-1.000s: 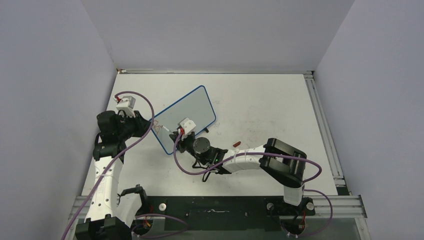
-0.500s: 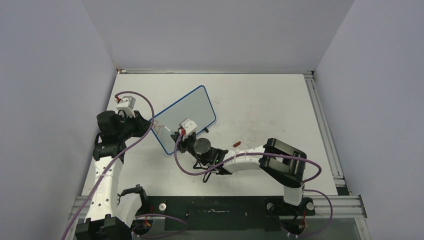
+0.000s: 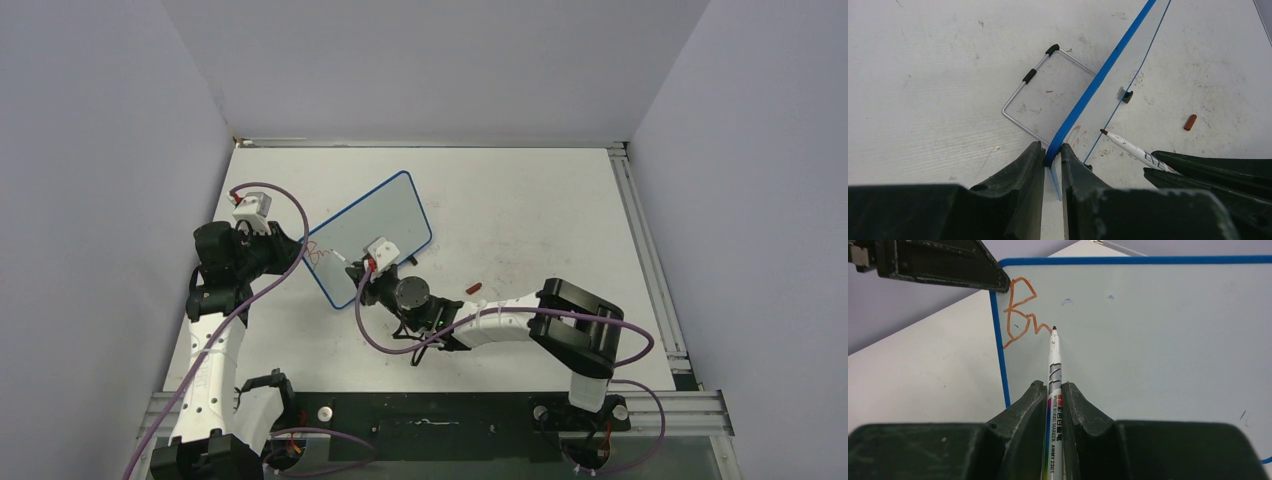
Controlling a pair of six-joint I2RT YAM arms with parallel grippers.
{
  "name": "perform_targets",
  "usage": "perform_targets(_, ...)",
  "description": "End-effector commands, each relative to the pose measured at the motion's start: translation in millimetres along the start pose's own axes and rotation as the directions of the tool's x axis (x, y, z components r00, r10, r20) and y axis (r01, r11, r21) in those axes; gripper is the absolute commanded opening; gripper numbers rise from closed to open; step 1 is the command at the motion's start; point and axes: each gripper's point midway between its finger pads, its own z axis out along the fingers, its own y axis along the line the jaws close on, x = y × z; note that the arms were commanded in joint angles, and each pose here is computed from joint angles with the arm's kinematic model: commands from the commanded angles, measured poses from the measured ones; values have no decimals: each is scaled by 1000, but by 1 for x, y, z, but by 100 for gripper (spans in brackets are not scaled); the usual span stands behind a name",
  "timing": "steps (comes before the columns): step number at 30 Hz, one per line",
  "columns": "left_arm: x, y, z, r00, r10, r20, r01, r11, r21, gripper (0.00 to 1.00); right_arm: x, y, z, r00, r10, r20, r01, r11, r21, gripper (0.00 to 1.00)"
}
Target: Write a sentence on the whiteboard
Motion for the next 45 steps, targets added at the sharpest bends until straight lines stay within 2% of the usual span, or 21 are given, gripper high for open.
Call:
perform_targets(1, 1, 0, -2, 1000, 1, -7, -1, 1000, -8, 0, -54, 3, -3, 991, 30, 133, -30, 1000, -7, 5)
perform_targets(16, 1, -1, -2, 1000, 2, -7, -2, 1000, -5, 0, -45, 3, 18, 994, 14, 111, -13, 1000, -15, 5)
perform_targets(28, 0, 0, -2, 1000, 3, -5, -3, 1000, -5, 0, -15, -6, 22, 999, 17, 42, -18, 1000, 15, 5)
perform_targets(29, 0, 0, -2, 1000, 3, -5, -3, 1000, -5, 0, -12, -1, 21, 999, 19, 33, -18, 1000, -15, 5)
perform_targets(30, 0, 0, -2, 1000, 3, -4, -3, 1000, -6, 0, -11, -45, 27, 999, 18, 32, -21, 996, 86, 5)
perform_targets(31, 0, 0, -2, 1000, 3, -4, -3, 1000, -5, 0, -7, -12, 19, 1000, 21, 22, -22, 999, 26, 5)
perform_targets(32, 0, 0, -2, 1000, 3, -4, -3, 1000, -5, 0, -3, -8, 17, 1000, 23, 12, -23, 1000, 17, 5)
perform_targets(45, 0, 0, -2, 1000, 3, -4, -3, 1000, -6, 0, 19, -5, 9, 999, 29, -39, -28, 1000, 9, 5)
